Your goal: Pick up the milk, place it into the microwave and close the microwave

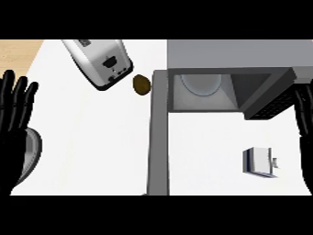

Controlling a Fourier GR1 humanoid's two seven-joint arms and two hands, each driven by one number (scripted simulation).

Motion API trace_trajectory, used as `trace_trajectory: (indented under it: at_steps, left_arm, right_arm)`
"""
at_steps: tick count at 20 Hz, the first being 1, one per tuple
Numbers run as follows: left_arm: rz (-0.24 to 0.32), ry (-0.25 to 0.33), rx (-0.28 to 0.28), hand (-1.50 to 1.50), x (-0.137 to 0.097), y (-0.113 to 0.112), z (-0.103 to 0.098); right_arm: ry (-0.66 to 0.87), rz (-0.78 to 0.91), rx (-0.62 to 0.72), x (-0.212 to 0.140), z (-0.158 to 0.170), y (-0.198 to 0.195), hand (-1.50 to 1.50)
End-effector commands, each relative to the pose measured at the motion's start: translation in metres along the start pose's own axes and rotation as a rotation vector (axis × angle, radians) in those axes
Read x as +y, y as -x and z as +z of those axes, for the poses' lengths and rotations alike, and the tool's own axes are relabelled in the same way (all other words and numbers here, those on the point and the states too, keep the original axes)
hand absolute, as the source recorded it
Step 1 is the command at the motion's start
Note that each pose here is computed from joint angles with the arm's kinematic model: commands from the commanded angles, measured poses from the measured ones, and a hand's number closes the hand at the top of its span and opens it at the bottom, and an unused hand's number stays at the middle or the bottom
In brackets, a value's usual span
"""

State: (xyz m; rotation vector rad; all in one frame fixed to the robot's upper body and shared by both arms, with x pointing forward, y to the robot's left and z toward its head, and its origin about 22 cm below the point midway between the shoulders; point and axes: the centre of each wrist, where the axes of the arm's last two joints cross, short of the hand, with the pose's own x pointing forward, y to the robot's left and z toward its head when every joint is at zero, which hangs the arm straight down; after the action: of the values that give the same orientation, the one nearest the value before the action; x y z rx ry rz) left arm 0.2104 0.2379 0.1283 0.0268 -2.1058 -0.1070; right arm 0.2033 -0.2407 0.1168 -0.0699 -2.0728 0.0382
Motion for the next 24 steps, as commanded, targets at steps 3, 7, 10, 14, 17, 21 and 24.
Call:
trace_trajectory:
  at_steps: [3,7,10,14,17,21,24]
  left_arm:
    - [-0.030,0.003,-0.013,-1.50,-0.003,-0.005,-0.016]
    - [0.142,-0.128,0.114,-1.50,-0.004,0.003,0.003]
    - [0.136,-0.149,0.118,-1.50,-0.003,0.005,0.030]
    - [0.134,-0.135,0.119,-1.50,0.010,-0.008,0.059]
    - [0.148,-0.120,0.117,-1.50,0.019,-0.021,0.064]
    - [0.134,-0.155,0.116,-1.50,0.022,-0.030,0.087]
    - [0.127,-0.147,0.124,-1.50,0.020,-0.043,0.102]
  right_arm:
    - [-0.062,-0.039,0.013,-0.024,0.028,-0.007,-1.50]
    - [-0.219,-0.074,0.005,-0.034,0.051,-0.044,-1.50]
    - [-0.238,-0.084,0.015,-0.051,0.074,-0.050,-1.50]
    - [-0.183,-0.066,0.012,-0.069,0.094,-0.048,-1.50]
    - [-0.195,-0.047,0.020,-0.066,0.104,-0.065,-1.50]
    - [-0.197,-0.012,0.048,-0.071,0.127,-0.054,-1.50]
    - [-0.181,0.012,0.029,-0.074,0.139,-0.045,-1.50]
